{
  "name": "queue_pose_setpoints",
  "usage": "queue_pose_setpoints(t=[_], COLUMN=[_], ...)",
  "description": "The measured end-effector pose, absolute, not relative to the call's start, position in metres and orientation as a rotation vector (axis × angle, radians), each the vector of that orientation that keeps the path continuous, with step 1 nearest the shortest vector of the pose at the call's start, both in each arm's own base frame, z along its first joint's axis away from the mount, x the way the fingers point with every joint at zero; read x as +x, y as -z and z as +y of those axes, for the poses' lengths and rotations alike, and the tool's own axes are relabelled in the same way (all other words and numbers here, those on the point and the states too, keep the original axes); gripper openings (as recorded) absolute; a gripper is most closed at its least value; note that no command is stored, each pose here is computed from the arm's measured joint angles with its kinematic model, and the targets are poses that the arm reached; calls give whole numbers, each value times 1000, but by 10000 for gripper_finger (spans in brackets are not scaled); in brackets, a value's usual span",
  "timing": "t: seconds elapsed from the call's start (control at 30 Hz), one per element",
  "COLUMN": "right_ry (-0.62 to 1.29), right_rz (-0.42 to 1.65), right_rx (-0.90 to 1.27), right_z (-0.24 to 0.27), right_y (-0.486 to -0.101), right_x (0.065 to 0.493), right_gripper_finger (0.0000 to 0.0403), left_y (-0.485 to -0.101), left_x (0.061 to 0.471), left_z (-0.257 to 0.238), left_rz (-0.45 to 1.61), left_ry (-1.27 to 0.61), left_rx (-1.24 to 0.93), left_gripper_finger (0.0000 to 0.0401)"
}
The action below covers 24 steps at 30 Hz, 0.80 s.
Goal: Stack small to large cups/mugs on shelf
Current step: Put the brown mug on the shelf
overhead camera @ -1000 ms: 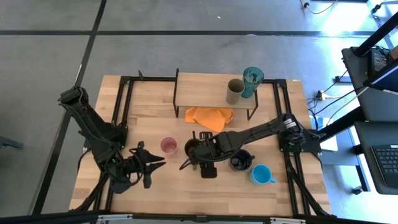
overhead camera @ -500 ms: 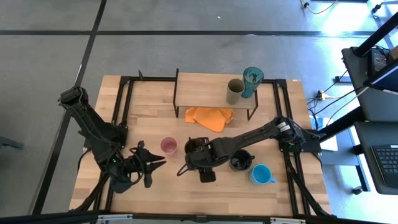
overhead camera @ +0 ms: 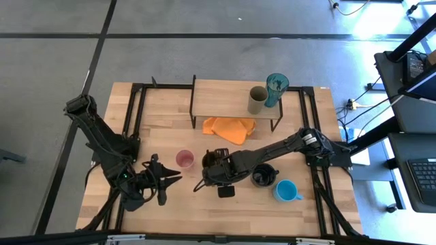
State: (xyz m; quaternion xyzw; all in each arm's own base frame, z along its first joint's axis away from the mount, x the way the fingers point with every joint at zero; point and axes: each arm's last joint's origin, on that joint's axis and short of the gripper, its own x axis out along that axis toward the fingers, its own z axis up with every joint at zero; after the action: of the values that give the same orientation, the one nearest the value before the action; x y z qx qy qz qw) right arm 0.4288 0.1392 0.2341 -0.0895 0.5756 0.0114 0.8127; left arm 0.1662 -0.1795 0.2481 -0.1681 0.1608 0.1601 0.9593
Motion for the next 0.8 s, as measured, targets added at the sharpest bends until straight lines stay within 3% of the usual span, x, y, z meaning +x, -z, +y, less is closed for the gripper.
queue_pose_setpoints(t=[0.33,0.8], right_ry=[-20,-9], right_rz=[1230,1275], right_rx=[-194,-185], right_z=[139,134], right_y=[-234,-241], right_x=[429,426], right_gripper_finger=[79,29], left_y=[-248,-248], left_x=[166,166], left_z=[-180,-180], left_rz=[327,341], left_ry=[-324,-313], left_rx=[-341,-344], left_gripper_finger=[75,75])
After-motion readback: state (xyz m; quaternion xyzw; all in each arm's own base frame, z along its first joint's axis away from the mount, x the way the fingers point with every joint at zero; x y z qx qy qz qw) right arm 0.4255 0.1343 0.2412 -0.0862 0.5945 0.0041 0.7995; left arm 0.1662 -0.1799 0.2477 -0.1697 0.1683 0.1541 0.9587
